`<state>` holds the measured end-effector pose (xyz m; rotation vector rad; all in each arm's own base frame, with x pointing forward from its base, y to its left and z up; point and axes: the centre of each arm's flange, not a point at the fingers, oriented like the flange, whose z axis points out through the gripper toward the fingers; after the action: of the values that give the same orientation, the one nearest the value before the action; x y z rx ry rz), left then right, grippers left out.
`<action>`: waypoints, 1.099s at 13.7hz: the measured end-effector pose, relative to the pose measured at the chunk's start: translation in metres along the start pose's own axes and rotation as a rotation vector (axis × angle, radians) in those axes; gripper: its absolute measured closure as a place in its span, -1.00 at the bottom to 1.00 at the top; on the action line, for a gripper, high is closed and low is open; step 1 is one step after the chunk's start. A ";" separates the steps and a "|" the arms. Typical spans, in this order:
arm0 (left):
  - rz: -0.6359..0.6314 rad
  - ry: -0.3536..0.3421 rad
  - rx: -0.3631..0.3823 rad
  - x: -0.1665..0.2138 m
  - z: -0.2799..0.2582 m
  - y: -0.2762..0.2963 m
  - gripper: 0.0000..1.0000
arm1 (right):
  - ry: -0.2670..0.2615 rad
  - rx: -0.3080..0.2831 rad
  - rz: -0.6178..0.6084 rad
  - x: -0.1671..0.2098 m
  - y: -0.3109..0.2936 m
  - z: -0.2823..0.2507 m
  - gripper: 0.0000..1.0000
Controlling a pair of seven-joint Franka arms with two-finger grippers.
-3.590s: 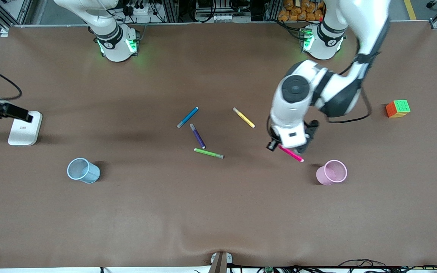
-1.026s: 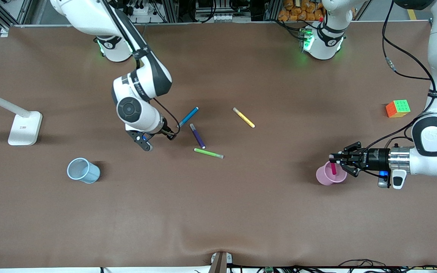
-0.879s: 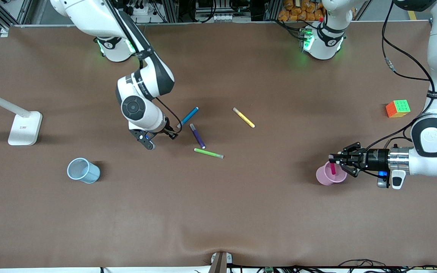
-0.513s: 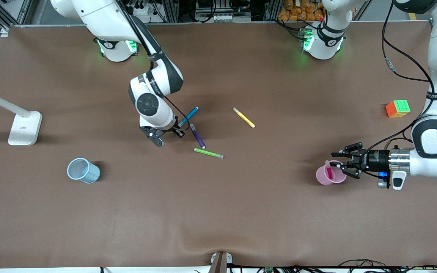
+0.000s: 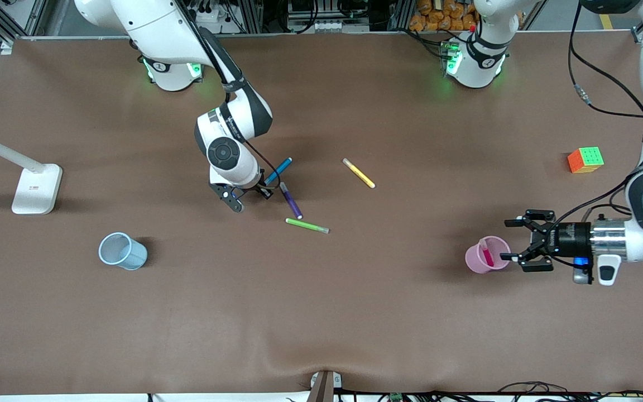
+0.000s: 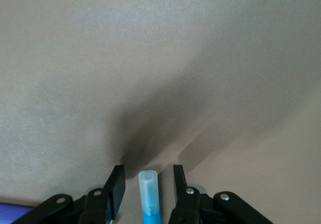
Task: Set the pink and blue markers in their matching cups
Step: 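Lift the blue marker with the right gripper while the left gripper withdraws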
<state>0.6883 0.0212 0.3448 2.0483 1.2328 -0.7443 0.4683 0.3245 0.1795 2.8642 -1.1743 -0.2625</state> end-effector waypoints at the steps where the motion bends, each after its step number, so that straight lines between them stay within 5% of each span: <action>1: 0.018 0.025 -0.001 -0.012 -0.011 0.003 -1.00 | 0.001 0.000 -0.004 -0.002 0.000 0.001 0.09; 5: 0.095 0.156 0.034 -0.058 -0.046 0.010 -1.00 | 0.007 0.007 -0.016 -0.013 -0.003 0.002 0.29; 7: 0.140 0.217 0.059 -0.084 -0.058 0.013 -1.00 | 0.010 0.013 -0.016 -0.019 -0.004 0.001 0.68; 11: 0.265 0.378 0.189 -0.135 -0.071 0.015 -1.00 | 0.013 0.018 -0.015 -0.019 -0.005 -0.002 0.68; 15: 0.581 0.559 0.380 -0.205 -0.084 0.018 -1.00 | 0.013 0.038 -0.027 -0.001 -0.008 -0.041 0.68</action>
<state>0.6339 -0.0351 0.5529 2.8674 0.7019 -0.1266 0.4795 0.3296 0.2189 2.9117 -1.1511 -0.2253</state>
